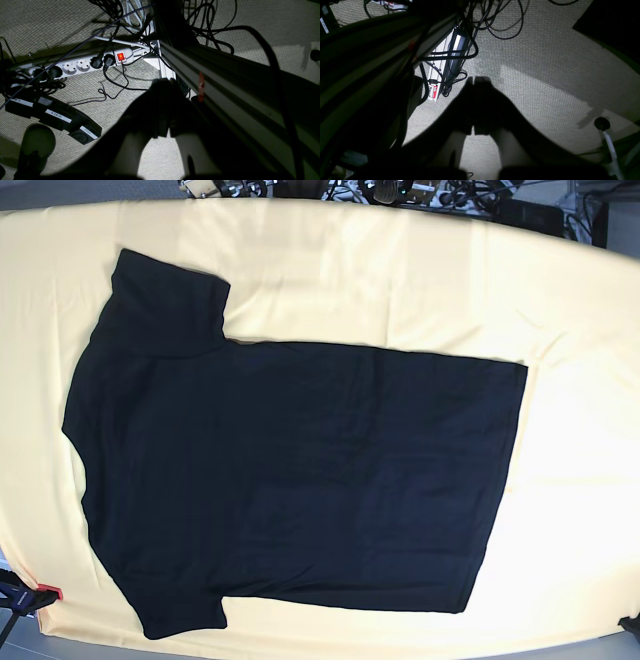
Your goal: Fold the T-shirt properly
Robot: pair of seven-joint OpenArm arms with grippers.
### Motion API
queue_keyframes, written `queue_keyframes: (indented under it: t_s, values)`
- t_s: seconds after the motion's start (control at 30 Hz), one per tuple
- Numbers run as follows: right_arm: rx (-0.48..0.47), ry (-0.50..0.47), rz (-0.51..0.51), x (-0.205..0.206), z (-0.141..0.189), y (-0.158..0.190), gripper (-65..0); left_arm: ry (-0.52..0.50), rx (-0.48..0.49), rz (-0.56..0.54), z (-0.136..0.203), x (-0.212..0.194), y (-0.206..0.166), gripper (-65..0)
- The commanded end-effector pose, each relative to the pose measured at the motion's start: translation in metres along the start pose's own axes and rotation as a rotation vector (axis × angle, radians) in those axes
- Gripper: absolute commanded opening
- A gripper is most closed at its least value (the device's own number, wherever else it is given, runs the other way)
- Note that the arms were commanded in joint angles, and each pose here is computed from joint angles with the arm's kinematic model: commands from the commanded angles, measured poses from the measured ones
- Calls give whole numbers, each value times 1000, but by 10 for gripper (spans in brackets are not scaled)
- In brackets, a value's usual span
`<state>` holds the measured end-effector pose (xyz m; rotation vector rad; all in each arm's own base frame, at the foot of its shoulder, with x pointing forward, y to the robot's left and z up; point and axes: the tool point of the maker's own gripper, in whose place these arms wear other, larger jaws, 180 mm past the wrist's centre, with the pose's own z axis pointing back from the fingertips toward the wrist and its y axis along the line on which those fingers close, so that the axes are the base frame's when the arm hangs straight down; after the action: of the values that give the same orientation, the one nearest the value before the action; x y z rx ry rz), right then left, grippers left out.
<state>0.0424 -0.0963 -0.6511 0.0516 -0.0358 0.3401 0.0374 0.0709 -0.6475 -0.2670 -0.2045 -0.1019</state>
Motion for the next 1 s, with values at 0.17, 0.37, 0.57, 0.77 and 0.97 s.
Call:
queue_keyframes:
  t_s: [0.17, 0.37, 0.57, 0.77, 0.97]
  values:
    - [-7, -22, 14, 14, 2, -7, -650, 12, -25, 0, 0, -2, -6, -650]
    - [120, 150, 111, -45, 6, 9, -650, 192, -133, -105, 8, -35, -31, -650]
    - [210, 191, 154, -120, 27, 28, -650, 209, -169, -98, 29, -80, -49, -650]
    - [243, 175, 198, -167, 68, 47, -650, 287, -229, -238, 72, -131, -60, -650]
    - [239, 152, 254, -188, 123, 56, -650, 289, -271, -357, 134, -155, -65, -650]
